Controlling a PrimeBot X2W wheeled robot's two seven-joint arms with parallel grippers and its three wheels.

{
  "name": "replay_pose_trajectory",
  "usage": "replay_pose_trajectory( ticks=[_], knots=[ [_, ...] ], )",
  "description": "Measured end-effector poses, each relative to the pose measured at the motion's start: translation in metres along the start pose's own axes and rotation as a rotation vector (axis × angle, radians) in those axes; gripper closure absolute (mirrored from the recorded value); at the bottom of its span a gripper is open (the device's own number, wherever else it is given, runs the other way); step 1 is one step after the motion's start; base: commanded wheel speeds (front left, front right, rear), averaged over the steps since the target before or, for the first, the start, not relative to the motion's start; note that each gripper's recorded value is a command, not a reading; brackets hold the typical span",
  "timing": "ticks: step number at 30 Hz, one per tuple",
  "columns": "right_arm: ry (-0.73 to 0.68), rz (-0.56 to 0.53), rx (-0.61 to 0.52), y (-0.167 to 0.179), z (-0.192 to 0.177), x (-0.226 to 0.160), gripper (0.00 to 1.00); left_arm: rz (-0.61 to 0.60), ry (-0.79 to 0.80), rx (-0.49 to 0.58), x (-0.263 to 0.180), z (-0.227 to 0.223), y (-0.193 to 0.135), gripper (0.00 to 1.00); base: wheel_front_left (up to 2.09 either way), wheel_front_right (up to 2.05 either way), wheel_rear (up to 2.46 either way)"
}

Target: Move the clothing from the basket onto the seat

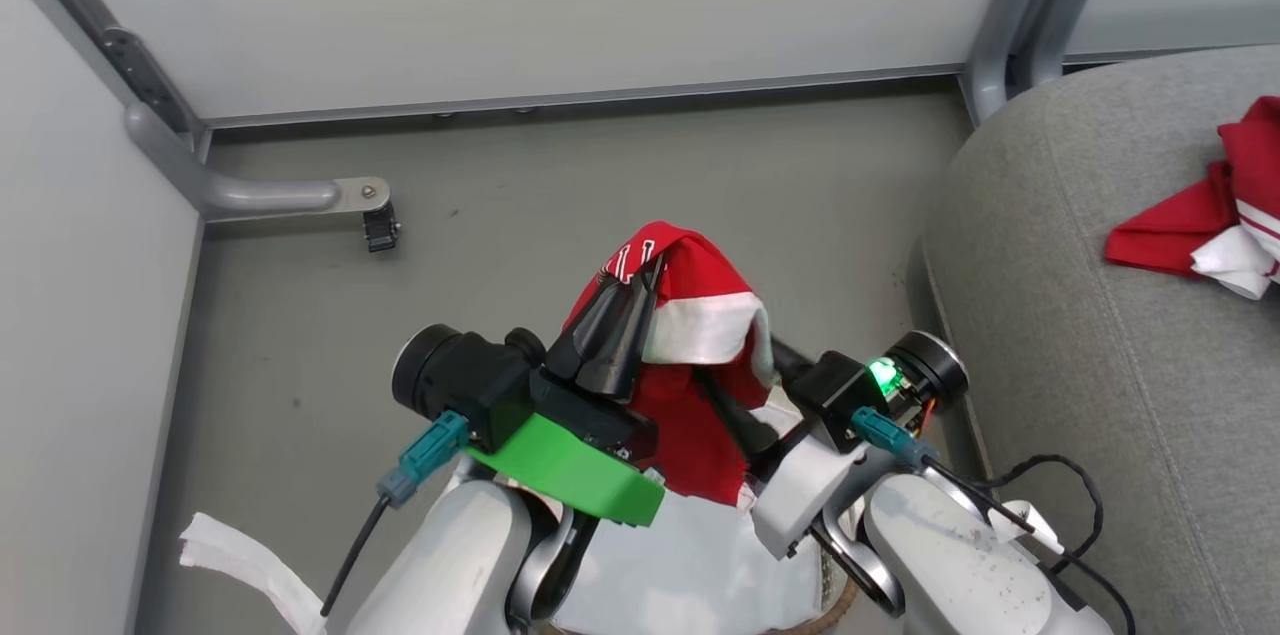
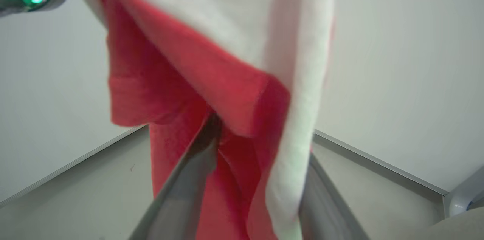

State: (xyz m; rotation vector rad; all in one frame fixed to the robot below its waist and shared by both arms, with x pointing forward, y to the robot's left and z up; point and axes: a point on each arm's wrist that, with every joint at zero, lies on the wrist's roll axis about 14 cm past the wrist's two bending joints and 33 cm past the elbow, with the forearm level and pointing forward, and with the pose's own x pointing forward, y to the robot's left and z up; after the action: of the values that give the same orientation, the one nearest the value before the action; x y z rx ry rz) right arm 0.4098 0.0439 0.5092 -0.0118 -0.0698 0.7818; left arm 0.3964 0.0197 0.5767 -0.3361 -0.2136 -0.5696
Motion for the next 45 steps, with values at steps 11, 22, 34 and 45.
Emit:
replay_pose_trajectory(
  ticks=[11,22,34,45],
  knots=[
    [-0.022,-0.043,0.084,-0.006,0.004,-0.004,1.00,0.040,0.006,-0.009,0.000,-0.003,0.013,0.00,0.00,0.00,0.00],
    [-0.050,-0.291,0.152,-0.065,0.005,-0.055,1.00,-0.020,0.083,-0.021,0.022,-0.040,0.002,0.00,0.00,0.00,0.00],
    [-0.076,-0.644,0.155,-0.131,0.010,-0.153,1.00,-0.216,0.190,-0.082,0.051,-0.095,-0.059,0.00,0.00,0.00,0.00],
    [-0.084,-0.932,0.146,-0.162,0.013,-0.245,1.00,-0.399,0.257,-0.155,0.060,-0.128,-0.123,0.00,0.00,0.00,0.00]
  ],
)
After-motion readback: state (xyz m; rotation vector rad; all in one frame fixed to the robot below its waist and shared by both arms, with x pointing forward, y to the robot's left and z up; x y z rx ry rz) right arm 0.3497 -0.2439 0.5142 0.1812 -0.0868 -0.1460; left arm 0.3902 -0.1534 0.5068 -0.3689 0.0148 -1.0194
